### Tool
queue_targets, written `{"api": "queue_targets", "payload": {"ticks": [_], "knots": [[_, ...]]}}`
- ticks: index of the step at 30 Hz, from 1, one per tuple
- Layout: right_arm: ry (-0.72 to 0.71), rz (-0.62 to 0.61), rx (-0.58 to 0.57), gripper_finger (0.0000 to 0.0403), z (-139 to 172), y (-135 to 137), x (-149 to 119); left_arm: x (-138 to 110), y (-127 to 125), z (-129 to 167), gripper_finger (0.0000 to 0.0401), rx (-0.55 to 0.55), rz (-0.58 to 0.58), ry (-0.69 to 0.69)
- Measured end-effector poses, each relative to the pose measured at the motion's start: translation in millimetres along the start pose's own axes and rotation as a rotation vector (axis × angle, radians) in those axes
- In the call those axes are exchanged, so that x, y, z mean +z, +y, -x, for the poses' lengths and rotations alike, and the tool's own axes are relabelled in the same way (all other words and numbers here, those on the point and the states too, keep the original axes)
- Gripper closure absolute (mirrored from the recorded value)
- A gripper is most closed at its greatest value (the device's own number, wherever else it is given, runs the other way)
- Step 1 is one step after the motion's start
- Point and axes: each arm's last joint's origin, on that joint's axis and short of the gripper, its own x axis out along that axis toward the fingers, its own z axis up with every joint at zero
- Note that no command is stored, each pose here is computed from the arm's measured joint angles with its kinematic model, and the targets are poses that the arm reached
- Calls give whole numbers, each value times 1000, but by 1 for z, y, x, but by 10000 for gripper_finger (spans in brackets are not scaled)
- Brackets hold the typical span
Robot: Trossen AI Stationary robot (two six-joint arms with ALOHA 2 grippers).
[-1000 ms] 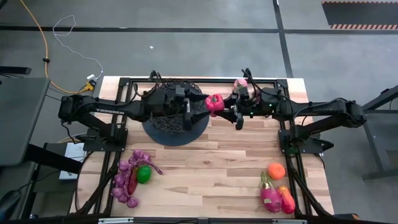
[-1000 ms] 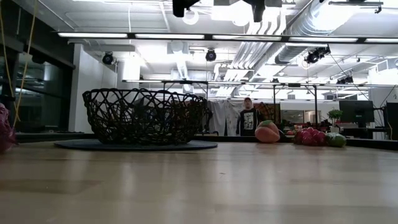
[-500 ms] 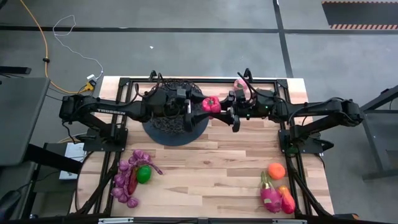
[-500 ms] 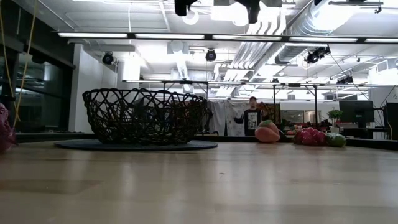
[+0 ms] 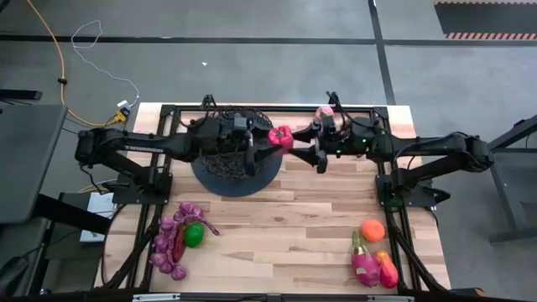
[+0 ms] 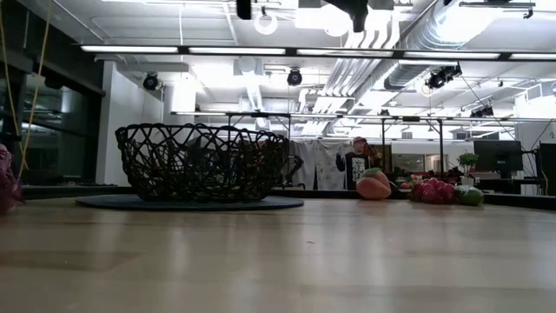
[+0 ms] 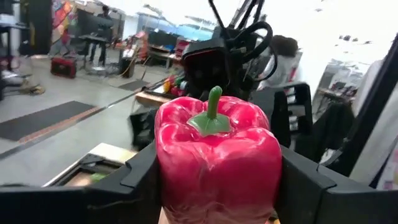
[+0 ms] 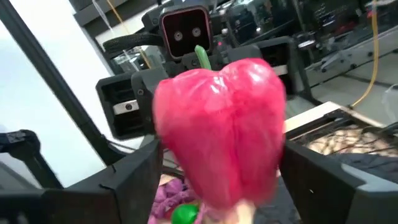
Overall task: Build produce basket
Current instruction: Put the red bell pepper into the black wire basket
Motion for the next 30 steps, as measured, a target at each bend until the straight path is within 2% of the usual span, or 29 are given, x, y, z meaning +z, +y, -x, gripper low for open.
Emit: {"api": "queue_targets", "payload": {"ticks": [6, 8, 11, 14, 17, 21, 26, 30], "knots": [[-67, 88, -22, 99, 28, 1, 24, 26, 12, 41, 189, 90, -60, 78], [-100, 117, -31, 98, 38, 2, 31, 35, 15, 58, 188, 157, -86, 100], [-150, 144, -64, 98, 48, 4, 40, 39, 23, 83, 187, 341, -119, 164], [-175, 164, -110, 98, 54, 3, 43, 36, 34, 101, 186, 583, -113, 234], [-184, 179, -147, 98, 55, 1, 44, 25, 54, 106, 185, 737, -22, 330], [-176, 176, -177, 98, 53, -1, 42, 3, 86, 102, 184, 816, 136, 510], [-126, 166, -197, 98, 48, -5, 36, -37, 125, 89, 184, 920, 209, 791], [-110, 130, -218, 98, 42, -9, 32, -66, 151, 77, 183, 934, 257, 933]]}}
